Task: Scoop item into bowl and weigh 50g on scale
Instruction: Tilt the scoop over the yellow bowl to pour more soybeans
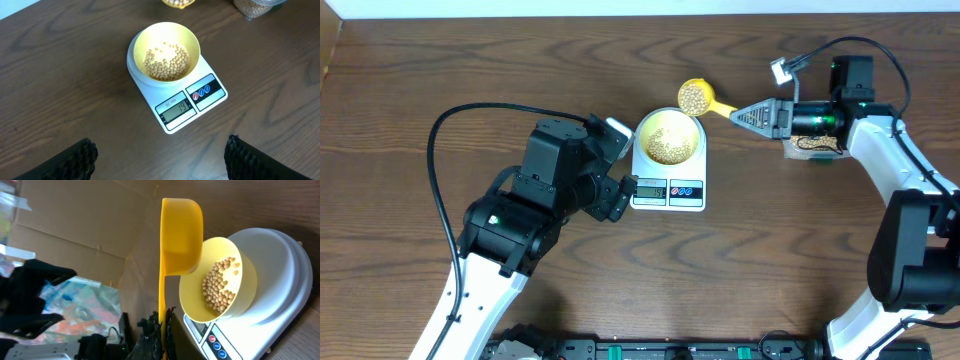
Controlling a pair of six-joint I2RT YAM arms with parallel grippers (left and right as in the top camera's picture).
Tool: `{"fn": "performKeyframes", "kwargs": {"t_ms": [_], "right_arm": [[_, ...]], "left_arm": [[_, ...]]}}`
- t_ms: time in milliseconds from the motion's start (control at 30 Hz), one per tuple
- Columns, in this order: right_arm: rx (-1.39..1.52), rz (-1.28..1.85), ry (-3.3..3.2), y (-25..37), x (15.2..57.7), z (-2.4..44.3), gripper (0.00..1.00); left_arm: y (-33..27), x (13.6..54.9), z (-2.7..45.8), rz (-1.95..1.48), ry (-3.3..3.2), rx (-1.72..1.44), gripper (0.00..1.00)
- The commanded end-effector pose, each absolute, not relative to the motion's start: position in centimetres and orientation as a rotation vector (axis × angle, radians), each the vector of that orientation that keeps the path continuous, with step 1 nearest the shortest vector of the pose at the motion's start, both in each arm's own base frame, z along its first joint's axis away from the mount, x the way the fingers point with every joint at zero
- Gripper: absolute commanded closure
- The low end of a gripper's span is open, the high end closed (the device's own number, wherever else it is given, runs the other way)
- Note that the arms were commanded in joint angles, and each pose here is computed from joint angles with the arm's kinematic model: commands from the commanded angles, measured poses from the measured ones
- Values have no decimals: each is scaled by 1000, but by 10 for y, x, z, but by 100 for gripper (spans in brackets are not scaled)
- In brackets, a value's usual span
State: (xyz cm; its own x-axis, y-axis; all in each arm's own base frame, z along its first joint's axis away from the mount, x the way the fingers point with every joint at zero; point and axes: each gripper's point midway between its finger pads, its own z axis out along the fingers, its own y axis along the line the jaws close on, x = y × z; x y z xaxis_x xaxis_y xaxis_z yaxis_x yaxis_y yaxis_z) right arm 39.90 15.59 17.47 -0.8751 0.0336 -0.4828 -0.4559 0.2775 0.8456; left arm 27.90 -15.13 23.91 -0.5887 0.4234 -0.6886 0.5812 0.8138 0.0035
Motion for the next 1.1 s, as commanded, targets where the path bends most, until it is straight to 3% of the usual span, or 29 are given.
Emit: {"fn": "performKeyframes", "kwargs": {"t_ms": [0,667,1067], "right_arm": [[-428,1557,2169,161,401,162,99],[-913,1340,1889,186,390,162,99],[-978,1227,1889,185,394,152,99]], "left_arm": [[-151,279,238,-292,2288,745,16],[-151,279,238,-292,2288,745,17],[-151,279,238,-292,2288,745,17]]}}
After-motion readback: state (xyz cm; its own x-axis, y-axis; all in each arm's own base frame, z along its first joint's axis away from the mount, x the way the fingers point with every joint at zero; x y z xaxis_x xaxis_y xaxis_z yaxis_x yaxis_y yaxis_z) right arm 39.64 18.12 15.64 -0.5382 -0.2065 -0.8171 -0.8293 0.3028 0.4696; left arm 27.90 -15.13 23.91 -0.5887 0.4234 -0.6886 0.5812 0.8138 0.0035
